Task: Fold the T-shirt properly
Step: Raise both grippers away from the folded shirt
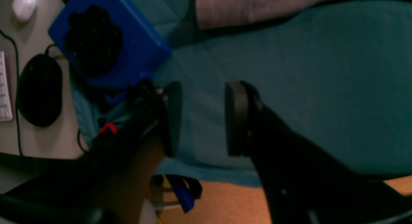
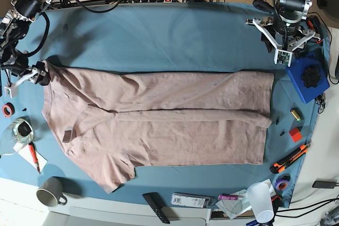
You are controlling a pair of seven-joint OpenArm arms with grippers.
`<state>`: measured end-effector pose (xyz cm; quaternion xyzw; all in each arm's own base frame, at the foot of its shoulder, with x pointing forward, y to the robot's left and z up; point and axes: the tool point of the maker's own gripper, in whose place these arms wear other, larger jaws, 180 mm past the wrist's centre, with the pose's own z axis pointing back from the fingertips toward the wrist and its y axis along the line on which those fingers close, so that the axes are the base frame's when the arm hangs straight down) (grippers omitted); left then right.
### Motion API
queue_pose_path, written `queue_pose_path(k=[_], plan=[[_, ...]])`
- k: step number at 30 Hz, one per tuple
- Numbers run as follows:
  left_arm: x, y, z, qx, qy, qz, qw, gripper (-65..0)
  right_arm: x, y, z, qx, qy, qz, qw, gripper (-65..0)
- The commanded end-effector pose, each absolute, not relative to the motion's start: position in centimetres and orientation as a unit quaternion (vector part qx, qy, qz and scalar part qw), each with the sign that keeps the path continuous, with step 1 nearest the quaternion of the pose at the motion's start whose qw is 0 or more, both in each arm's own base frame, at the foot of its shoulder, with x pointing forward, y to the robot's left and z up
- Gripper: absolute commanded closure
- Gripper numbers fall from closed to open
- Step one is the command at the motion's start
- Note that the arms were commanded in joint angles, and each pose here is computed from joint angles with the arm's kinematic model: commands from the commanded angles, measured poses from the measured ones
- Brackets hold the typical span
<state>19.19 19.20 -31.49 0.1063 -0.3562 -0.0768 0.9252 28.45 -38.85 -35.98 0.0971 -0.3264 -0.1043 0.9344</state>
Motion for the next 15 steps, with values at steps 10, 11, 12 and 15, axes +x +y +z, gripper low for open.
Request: queue_pose_path(k=[10,11,12,15], plan=[[19.6,19.3,-30.6,0.112,-0.373,-0.081,0.918,-23.2,29.5,-41.0,-34.3,0.058,-0.359,-0.124,0.923,-36.4],[19.6,19.3,-30.6,0.112,-0.374,-0.081,0.917,-23.2,29.4,-41.0,-34.6,0.061,-0.355,-0.127,0.924,-36.4],[19.6,19.3,-30.6,0.112,-0.374,-0.081,0.917,-23.2,29.2,-41.0,-35.2,0.066,-0.349,-0.132,0.925,-36.4],[19.6,19.3,-30.6,0.112,-0.375,-0.081,0.917,-23.2,28.1,-40.6,-38.0,0.097,-0.322,-0.157,0.929,-36.4]])
